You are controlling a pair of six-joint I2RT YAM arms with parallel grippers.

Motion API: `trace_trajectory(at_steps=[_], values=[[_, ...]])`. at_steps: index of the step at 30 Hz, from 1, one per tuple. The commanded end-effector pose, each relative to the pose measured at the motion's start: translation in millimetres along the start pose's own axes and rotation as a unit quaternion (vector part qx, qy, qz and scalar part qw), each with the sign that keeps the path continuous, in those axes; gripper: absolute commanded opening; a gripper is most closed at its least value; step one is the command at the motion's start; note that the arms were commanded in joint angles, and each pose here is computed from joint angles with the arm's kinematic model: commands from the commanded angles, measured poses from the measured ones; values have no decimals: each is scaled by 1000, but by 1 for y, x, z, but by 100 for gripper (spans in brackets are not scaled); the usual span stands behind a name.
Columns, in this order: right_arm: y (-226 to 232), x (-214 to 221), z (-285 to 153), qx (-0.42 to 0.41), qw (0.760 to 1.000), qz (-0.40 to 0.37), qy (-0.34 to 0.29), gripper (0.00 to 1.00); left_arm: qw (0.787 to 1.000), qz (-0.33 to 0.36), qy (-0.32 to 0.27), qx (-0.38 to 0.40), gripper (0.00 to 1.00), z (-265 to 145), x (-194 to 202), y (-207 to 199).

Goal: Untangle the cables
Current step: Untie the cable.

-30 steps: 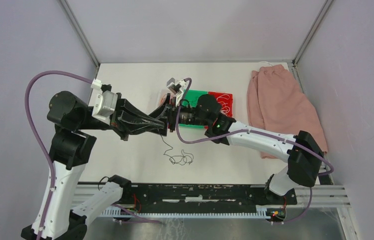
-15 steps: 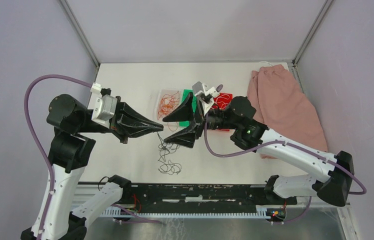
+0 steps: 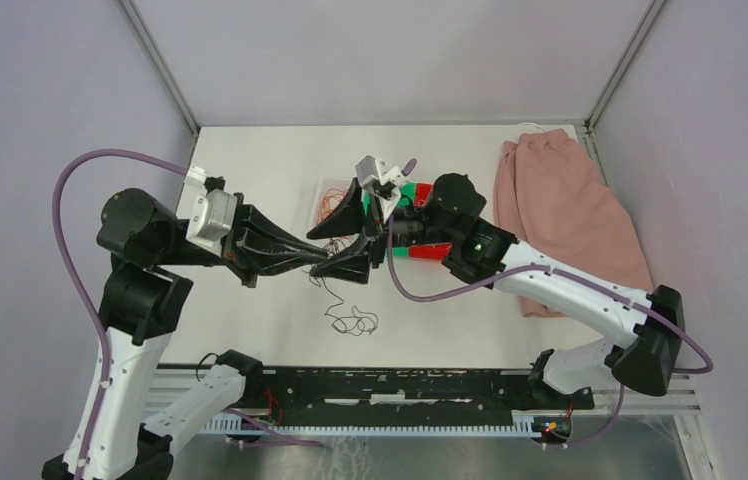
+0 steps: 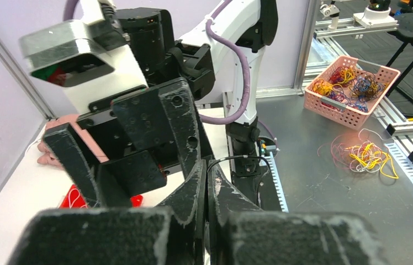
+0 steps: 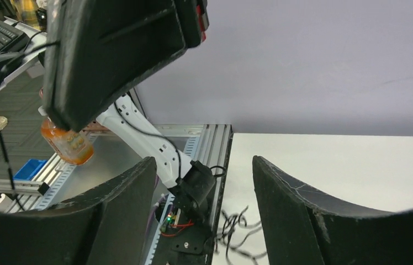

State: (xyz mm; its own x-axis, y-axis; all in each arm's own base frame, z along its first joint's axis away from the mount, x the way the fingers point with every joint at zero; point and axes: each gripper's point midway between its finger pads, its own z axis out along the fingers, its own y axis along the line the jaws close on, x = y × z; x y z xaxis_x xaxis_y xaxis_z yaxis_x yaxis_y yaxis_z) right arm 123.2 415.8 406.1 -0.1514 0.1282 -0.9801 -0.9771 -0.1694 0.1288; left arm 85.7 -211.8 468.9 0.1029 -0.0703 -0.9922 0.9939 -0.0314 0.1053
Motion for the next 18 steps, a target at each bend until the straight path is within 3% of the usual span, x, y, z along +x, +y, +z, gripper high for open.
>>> trace_trajectory(at_steps=[1,5,9,18], values=[[21,-41,14,-57,997,-26,-53,70,1000,15,-4,3,3,-1,-2,-2],[25,-39,20,-69,996,-24,-52,64,1000,15,-3,4,3,0,0,-1],[19,-35,27,-63,997,-10,-52,48,1000,14,-5,4,3,1,-2,1],[4,-14,54,-81,992,63,-72,36,1000,13,-11,8,3,1,-10,0]])
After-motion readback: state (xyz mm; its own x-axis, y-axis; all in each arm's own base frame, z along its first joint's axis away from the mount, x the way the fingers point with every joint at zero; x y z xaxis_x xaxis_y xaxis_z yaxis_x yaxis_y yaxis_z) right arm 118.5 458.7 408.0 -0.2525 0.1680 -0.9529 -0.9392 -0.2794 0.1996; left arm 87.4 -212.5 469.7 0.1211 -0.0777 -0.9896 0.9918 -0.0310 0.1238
